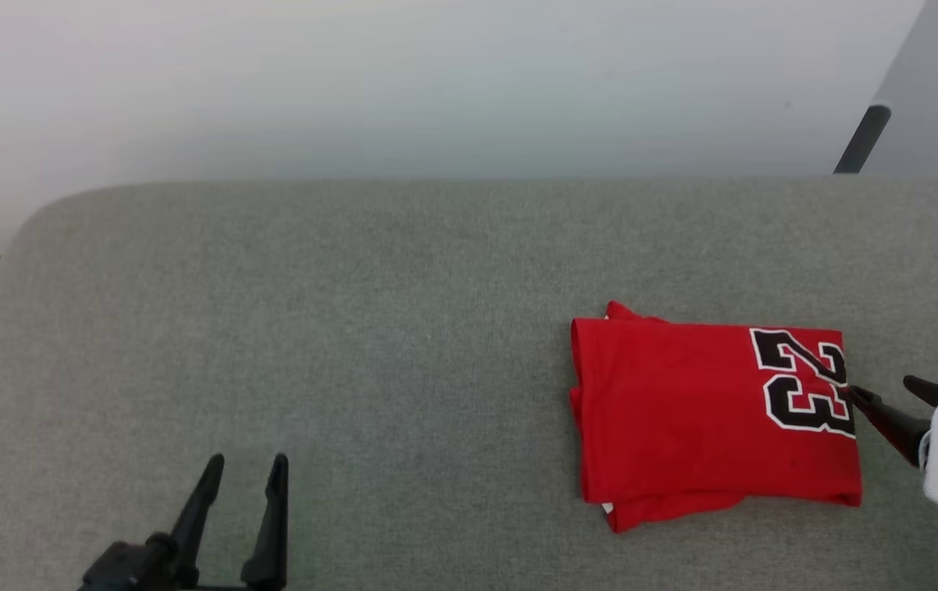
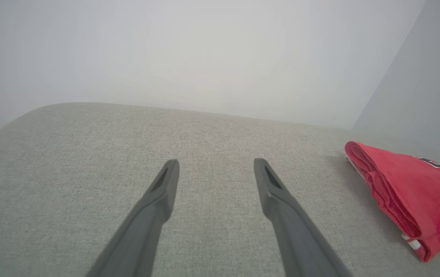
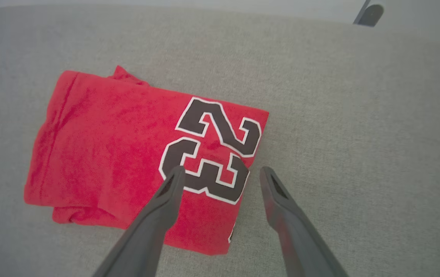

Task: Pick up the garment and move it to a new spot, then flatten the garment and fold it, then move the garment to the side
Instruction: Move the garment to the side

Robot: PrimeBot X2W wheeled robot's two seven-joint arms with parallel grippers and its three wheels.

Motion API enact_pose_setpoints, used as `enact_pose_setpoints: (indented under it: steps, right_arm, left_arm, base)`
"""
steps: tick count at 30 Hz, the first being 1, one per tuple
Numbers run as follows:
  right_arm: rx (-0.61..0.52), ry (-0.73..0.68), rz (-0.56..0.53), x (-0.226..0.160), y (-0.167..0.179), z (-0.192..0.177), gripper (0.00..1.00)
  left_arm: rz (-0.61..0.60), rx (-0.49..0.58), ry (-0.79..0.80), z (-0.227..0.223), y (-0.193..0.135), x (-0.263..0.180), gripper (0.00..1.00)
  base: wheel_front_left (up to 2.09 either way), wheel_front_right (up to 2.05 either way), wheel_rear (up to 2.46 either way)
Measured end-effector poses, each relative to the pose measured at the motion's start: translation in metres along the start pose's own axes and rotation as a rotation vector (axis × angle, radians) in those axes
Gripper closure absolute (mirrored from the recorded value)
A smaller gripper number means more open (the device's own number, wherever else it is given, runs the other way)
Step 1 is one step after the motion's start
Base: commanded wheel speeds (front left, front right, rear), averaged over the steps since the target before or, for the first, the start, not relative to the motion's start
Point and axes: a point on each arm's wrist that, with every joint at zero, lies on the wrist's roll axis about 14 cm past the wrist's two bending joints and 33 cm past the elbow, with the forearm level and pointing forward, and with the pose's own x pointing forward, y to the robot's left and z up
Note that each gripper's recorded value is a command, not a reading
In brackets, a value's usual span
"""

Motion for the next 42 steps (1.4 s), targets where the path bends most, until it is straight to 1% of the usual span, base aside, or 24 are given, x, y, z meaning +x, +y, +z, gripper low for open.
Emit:
enact_pose_setpoints:
  steps: [1,3,6,10,16,22,23,24,25,26,27,31,36,38,42]
  right_arm:
    - [0.011,0.058,0.011,0.002,-0.002,-0.005,0.0]
    - [0.053,0.128,0.021,0.007,-0.007,-0.009,0.0]
    - [0.071,0.242,0.012,0.015,-0.018,-0.017,0.0]
    - [0.11,0.366,0.009,0.032,-0.024,-0.035,0.0]
    - [0.133,0.481,0.018,0.058,-0.023,-0.062,0.0]
    - [0.146,0.547,0.031,0.073,-0.021,-0.081,0.0]
    - [0.144,0.554,0.037,0.075,-0.019,-0.082,0.06]
    - [0.144,0.557,0.04,0.076,-0.019,-0.083,0.51]
    - [0.15,0.554,0.043,0.078,-0.019,-0.083,0.68]
    - [0.159,0.552,0.046,0.079,-0.019,-0.083,0.88]
    - [0.166,0.545,0.051,0.079,-0.018,-0.083,1.0]
    - [0.199,0.498,0.071,0.082,-0.012,-0.078,1.0]
    - [0.249,0.411,0.058,0.078,-0.018,-0.071,1.0]
    - [0.27,0.364,0.042,0.075,-0.024,-0.065,1.0]
    - [0.294,0.281,-0.027,0.062,-0.051,-0.056,1.0]
  left_arm:
    - [-0.002,-0.004,0.004,-0.002,-0.001,0.002,0.0]
    - [-0.002,-0.009,0.007,-0.003,-0.001,0.008,0.0]
    - [-0.005,-0.012,0.016,-0.008,-0.001,0.016,0.0]
    - [-0.009,-0.013,0.031,-0.015,-0.001,0.028,0.0]
    - [-0.015,-0.012,0.046,-0.023,-0.001,0.042,0.0]
    - [0.006,-0.017,0.064,-0.032,0.004,0.048,0.0]
    - [0.012,-0.018,0.067,-0.033,0.005,0.047,0.0]
    - [0.014,-0.02,0.071,-0.034,0.006,0.047,0.0]
    - [0.017,-0.021,0.073,-0.035,0.006,0.047,0.0]
    - [0.018,-0.022,0.073,-0.035,0.006,0.047,0.0]
    - [0.02,-0.022,0.072,-0.035,0.006,0.047,0.0]
    - [0.018,-0.019,0.067,-0.034,0.006,0.047,0.0]
    - [-0.005,-0.019,0.054,-0.031,-0.001,0.05,0.0]
    - [-0.022,-0.019,0.051,-0.03,-0.006,0.053,0.0]
    - [-0.06,-0.015,0.041,-0.028,-0.016,0.06,0.0]
  base:
    - [0.0,0.0,0.0]
    - [0.0,0.0,0.0]
    - [0.0,0.0,0.0]
    - [0.0,0.0,0.0]
    - [0.0,0.0,0.0]
    - [0.0,0.0,0.0]
    - [0.0,0.0,0.0]
    - [0.0,0.0,0.0]
    - [0.0,0.0,0.0]
    - [0.0,0.0,0.0]
    - [0.0,0.0,0.0]
    - [0.0,0.0,0.0]
    - [0.0,0.0,0.0]
    - [0.0,0.0,0.0]
    - [0.0,0.0,0.0]
